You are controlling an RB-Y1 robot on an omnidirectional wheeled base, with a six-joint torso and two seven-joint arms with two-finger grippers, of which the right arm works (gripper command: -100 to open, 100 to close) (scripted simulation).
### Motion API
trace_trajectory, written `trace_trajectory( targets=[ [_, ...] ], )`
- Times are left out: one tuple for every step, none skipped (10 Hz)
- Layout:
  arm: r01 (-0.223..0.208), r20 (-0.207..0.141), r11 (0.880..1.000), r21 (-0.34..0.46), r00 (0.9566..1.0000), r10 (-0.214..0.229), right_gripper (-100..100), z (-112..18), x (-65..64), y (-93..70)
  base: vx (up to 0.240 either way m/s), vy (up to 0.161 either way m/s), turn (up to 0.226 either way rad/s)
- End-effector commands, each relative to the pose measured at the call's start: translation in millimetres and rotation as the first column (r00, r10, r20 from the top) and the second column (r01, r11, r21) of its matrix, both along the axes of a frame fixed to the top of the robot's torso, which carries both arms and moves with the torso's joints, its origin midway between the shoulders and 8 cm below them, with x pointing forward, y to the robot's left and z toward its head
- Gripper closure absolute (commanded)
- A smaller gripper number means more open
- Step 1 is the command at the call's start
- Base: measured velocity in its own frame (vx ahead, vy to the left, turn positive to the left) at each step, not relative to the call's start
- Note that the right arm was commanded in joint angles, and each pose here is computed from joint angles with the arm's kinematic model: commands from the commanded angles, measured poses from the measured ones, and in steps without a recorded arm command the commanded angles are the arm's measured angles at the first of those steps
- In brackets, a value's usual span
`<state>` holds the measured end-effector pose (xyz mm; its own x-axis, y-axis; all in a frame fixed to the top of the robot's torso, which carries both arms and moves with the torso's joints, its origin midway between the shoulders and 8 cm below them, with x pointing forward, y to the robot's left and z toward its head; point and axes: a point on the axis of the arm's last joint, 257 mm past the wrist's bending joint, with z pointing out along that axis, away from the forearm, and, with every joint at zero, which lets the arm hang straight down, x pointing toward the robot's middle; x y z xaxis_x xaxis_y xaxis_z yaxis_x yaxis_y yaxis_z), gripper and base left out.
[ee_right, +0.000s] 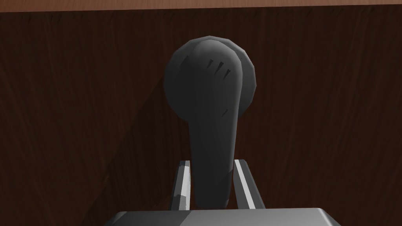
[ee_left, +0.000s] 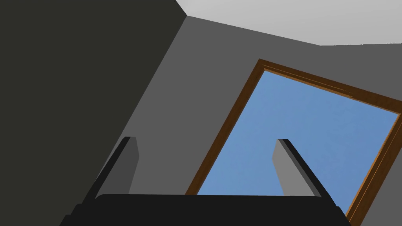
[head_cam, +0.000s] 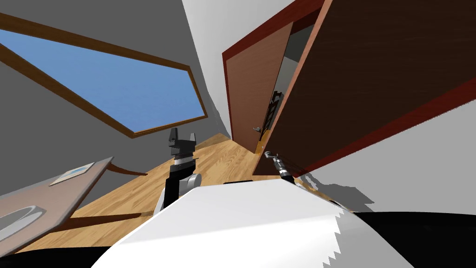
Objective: Pull the door open
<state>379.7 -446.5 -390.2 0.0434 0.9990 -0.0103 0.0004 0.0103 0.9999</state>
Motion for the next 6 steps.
trace_trajectory(
  targets=[
    [-0.042, 0.001, 0.999, 0.007, 0.9991, 0.042, 100, -0.9, -8.4, 8.8, -0.174, -0.044, 0.102],
    [-0.049, 0.001, 0.999, 0.008, 0.9988, 0.049, 100, -1.0, -10.3, 9.8, -0.173, -0.036, 0.059],
    [-0.049, 0.001, 0.999, 0.008, 0.9988, 0.049, 100, -1.0, -10.3, 9.8, -0.090, -0.015, -0.005],
    [-0.059, 0.001, 0.998, 0.010, 0.9982, 0.059, 100, -1.2, -13.1, 11.2, -0.071, -0.010, 0.012],
    [-0.043, -0.006, 0.999, 0.004, 0.9990, 0.043, 100, -1.5, -12.4, 4.5, -0.039, -0.012, -0.009],
    [-0.060, -0.007, 0.998, 0.004, 0.9982, 0.060, 100, -2.8, -24.7, 4.5, -0.161, -0.050, 0.222]
  ],
)
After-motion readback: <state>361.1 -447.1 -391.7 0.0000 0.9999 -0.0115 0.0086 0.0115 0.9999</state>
